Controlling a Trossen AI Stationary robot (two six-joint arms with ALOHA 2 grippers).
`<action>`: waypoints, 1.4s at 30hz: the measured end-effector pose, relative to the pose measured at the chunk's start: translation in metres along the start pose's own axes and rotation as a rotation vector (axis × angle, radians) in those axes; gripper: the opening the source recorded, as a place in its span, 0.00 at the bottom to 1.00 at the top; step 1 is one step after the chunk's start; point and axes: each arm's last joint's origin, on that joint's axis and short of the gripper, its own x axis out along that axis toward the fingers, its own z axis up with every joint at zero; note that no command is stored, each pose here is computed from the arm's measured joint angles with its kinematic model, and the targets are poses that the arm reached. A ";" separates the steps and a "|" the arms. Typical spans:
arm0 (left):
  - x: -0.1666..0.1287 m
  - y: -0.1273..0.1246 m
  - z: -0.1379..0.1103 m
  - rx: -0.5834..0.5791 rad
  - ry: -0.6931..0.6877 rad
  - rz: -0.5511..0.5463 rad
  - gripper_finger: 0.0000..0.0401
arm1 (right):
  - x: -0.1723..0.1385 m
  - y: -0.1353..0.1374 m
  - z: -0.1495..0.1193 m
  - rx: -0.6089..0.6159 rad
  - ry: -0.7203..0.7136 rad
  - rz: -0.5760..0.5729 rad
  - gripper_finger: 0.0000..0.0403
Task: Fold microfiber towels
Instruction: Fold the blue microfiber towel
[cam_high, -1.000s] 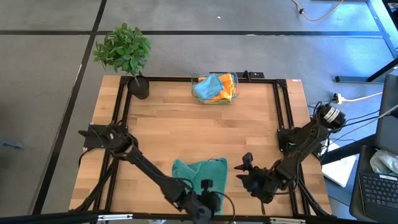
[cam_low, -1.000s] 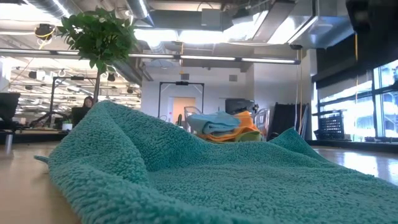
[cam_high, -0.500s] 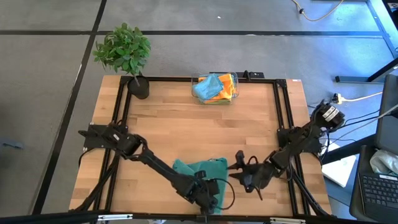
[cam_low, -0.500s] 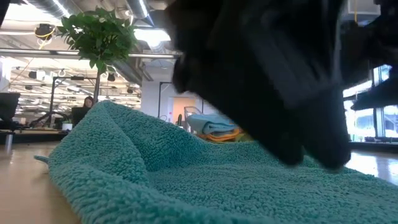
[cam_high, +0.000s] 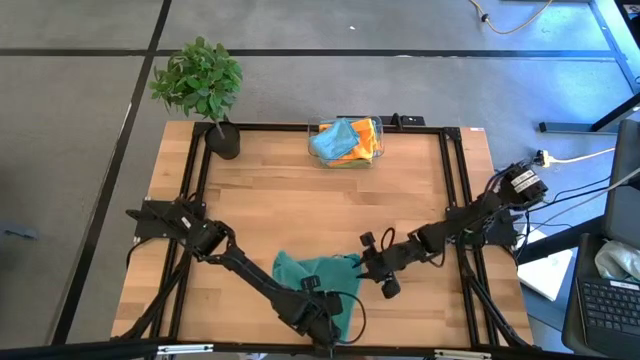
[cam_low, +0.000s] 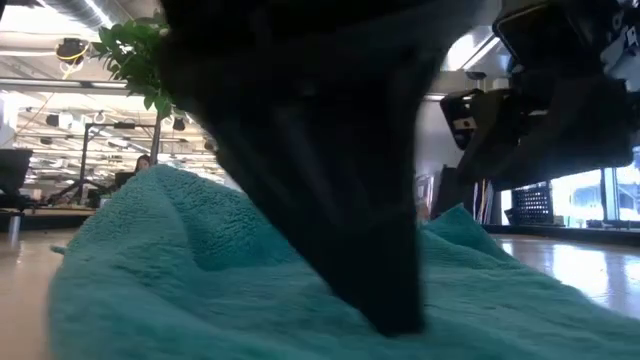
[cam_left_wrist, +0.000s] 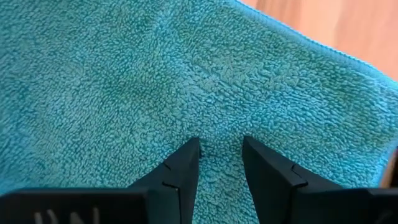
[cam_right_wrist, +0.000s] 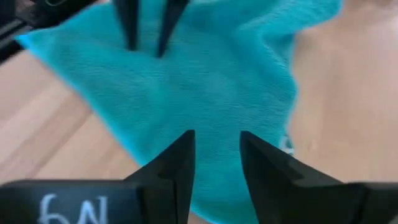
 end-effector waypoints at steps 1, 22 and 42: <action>-0.001 0.001 -0.002 0.003 0.014 0.015 0.30 | 0.002 0.000 0.000 -0.002 -0.006 0.009 0.32; -0.009 0.027 -0.028 -0.074 0.076 0.412 0.30 | 0.043 -0.017 -0.041 0.227 0.098 0.008 0.30; -0.035 0.017 -0.074 0.087 0.168 0.579 0.30 | 0.045 0.012 -0.021 0.205 0.029 0.299 0.30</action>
